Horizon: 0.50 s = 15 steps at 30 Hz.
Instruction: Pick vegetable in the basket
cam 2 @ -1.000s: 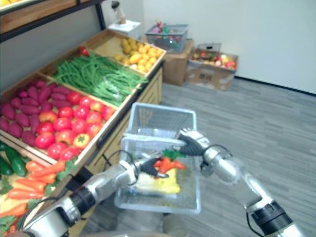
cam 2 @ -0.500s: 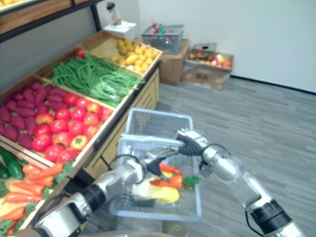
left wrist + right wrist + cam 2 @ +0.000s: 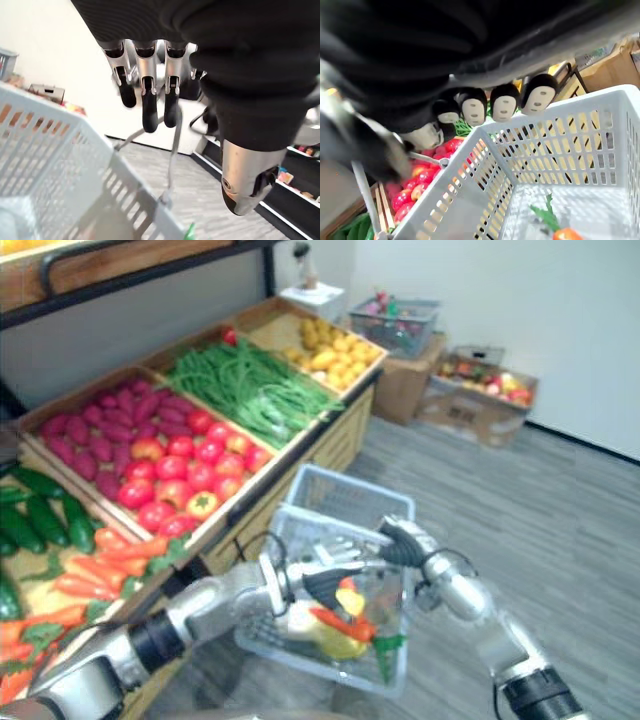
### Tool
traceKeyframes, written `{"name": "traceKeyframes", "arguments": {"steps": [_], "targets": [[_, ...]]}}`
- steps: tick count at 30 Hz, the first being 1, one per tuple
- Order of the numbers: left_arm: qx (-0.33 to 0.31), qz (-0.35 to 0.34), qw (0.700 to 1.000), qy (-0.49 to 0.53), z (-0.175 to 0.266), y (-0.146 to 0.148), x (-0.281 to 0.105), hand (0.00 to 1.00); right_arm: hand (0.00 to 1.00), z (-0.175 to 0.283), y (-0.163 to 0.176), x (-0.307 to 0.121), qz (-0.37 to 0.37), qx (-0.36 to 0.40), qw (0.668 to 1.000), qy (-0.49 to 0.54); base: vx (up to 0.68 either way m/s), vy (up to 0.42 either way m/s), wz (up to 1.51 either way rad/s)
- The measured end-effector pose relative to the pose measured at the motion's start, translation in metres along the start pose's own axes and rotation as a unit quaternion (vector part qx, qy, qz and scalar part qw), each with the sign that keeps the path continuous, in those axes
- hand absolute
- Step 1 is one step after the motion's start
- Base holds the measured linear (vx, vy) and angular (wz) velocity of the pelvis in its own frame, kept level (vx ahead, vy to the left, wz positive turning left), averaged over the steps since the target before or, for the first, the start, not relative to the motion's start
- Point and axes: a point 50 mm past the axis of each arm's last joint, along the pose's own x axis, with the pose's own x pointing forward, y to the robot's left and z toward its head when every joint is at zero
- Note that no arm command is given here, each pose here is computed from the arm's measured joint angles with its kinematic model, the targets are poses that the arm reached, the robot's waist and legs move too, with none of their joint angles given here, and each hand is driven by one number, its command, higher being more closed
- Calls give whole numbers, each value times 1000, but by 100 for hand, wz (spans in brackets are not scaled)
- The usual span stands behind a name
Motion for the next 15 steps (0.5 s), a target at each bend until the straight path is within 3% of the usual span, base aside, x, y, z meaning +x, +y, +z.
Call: {"name": "traceKeyframes", "arguments": {"steps": [8,11,15], "targets": [[-24,74,996,-36,25,30,-36,0,100,-66,20,-29,-33,54,982,179,-35,28,59],[-51,120,991,23,16,40,-68,0,100,-96,29,-50,-63,84,959,264,-22,28,80],[-79,233,957,157,-8,52,-123,0,100,-138,71,-99,-93,171,887,418,17,-19,101]]}}
